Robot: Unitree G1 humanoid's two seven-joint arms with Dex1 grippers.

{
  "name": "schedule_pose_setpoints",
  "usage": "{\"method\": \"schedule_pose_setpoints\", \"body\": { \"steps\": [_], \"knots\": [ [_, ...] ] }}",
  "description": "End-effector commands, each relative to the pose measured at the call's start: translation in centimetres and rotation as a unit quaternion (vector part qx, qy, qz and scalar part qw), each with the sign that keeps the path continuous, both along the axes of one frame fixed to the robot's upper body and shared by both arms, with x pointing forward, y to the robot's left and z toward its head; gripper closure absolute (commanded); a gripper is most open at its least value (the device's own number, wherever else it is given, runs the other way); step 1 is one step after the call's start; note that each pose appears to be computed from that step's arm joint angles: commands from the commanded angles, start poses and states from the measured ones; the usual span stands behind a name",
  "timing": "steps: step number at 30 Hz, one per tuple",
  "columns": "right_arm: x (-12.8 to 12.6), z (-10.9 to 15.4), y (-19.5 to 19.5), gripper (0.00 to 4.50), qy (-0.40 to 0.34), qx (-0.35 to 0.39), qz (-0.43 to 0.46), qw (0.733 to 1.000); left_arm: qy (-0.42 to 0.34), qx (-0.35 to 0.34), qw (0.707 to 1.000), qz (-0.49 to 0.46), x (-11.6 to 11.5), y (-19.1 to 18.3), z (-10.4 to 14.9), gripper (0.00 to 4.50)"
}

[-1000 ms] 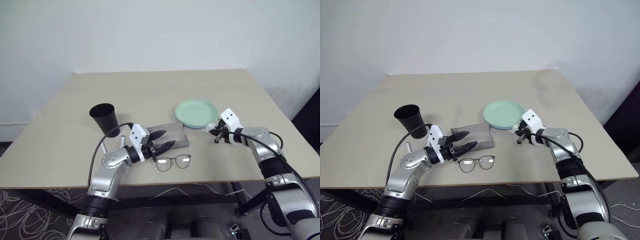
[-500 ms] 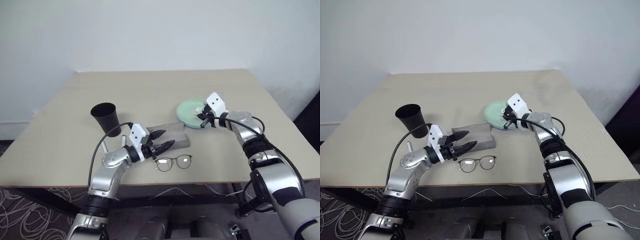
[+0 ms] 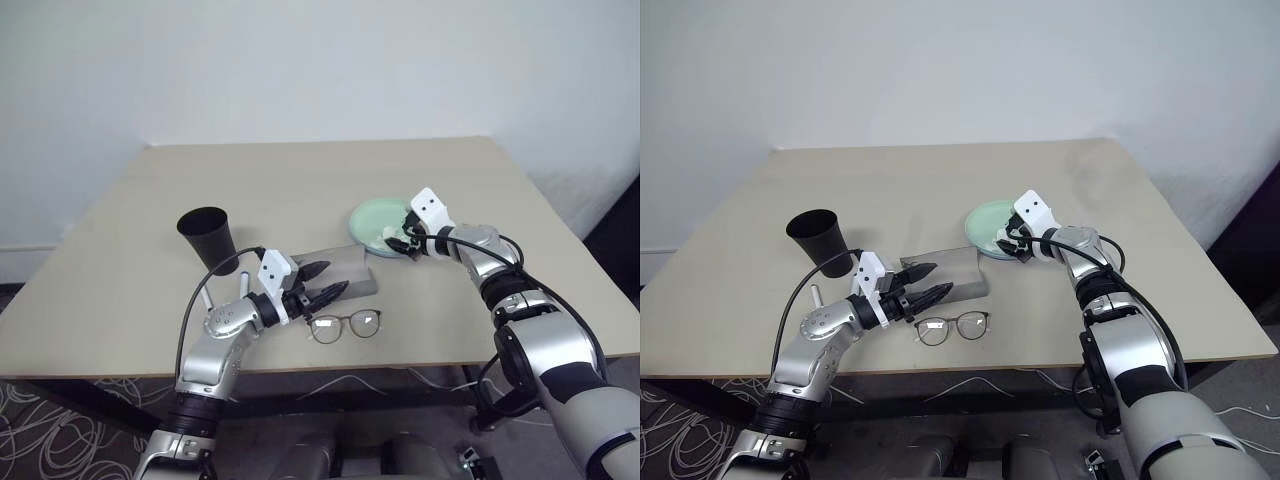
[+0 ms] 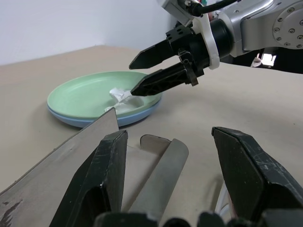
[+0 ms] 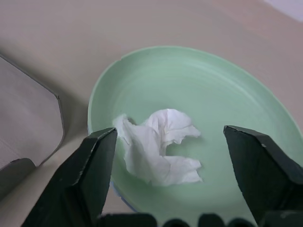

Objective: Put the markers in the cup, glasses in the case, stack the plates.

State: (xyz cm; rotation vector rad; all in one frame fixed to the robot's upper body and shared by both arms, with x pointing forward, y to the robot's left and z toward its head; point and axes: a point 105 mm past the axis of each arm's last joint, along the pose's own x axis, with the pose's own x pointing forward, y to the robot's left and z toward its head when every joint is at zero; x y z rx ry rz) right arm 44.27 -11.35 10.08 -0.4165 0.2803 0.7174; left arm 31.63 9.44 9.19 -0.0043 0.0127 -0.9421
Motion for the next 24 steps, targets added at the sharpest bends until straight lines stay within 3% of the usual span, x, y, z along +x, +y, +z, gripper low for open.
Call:
{"method": "schedule_pose_setpoints", "body": {
  "steps": [1, 7, 15, 24],
  "knots": [
    [-0.1, 3.5, -0.2, 0.57, -0.062, 0.043, 0.037, 0.996, -0.032, 0.015, 0.999, -0.015, 0.2, 0.0, 1.6, 1.51],
    [-4.0, 2.2, -1.8, 0.57, -0.088, 0.029, 0.128, 0.987, -0.012, 0.041, 0.996, -0.081, -0.3, -0.3, 1.5, 1.51],
    [-9.0, 0.4, -3.0, 0.57, -0.034, 0.068, 0.201, 0.977, 0.019, 0.114, 0.973, -0.198, -1.2, -0.3, 1.3, 1.51],
    [-10.6, -1.2, -3.0, 0.57, -0.019, 0.07, 0.201, 0.977, 0.068, 0.188, 0.939, -0.28, -1.1, 0.0, 1.3, 1.51]
  ]
}}
